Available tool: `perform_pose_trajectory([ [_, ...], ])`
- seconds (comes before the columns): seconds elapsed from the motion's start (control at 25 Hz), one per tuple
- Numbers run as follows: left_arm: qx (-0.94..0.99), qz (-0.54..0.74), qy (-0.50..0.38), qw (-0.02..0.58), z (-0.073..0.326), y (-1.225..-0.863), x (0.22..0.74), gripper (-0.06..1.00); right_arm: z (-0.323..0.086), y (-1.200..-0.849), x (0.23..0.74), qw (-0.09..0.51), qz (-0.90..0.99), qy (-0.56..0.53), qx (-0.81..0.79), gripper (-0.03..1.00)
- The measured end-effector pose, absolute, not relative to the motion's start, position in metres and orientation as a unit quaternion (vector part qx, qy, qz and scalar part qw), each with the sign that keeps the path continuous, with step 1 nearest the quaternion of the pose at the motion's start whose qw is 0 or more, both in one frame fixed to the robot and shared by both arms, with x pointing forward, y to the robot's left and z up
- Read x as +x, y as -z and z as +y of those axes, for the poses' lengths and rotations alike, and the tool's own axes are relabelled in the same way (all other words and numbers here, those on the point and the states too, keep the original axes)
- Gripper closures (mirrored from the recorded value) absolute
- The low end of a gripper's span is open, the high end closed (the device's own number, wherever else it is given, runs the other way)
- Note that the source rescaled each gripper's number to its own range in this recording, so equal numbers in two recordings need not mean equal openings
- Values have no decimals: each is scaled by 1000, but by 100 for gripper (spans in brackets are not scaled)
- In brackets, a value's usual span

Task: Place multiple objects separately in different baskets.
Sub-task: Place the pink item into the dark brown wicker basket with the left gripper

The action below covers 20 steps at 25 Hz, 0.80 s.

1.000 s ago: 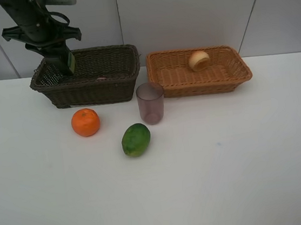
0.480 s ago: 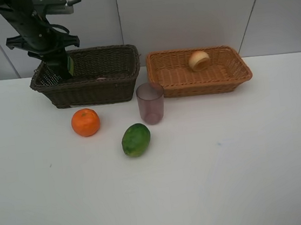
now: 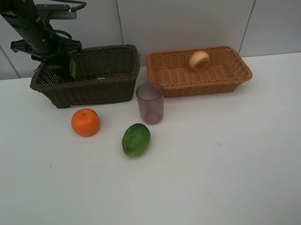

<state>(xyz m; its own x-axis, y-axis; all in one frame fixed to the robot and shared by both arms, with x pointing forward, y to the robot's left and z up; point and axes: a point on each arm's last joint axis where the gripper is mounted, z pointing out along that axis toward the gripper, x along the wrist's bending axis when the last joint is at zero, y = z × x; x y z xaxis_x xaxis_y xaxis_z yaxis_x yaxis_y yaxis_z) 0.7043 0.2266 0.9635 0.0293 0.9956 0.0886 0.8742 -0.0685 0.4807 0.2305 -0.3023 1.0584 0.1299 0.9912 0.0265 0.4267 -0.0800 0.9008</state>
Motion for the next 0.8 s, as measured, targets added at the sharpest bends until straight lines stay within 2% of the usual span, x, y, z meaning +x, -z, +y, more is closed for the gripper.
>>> perform_pose_trajectory([
  [0.24, 723, 641, -211, 146, 226, -964, 705, 44, -302, -1058, 230, 393, 553, -359, 641, 2],
  [0.32, 733, 629, -214, 143, 226, -964, 705, 34, -302, -1058, 231, 392, 553, -360, 641, 2],
  [0.44, 736, 623, -219, 147, 226, -965, 706, 8, -302, -1058, 231, 392, 553, -360, 641, 2],
  [0.48, 737, 622, -219, 148, 226, -965, 707, 3, -302, -1058, 231, 392, 553, -360, 641, 2],
  [0.6, 737, 622, -220, 149, 226, -966, 707, -2, -302, -1058, 231, 392, 553, -360, 641, 2],
  [0.8, 737, 621, -220, 149, 226, -966, 707, -2, -302, -1058, 231, 392, 553, -360, 641, 2],
])
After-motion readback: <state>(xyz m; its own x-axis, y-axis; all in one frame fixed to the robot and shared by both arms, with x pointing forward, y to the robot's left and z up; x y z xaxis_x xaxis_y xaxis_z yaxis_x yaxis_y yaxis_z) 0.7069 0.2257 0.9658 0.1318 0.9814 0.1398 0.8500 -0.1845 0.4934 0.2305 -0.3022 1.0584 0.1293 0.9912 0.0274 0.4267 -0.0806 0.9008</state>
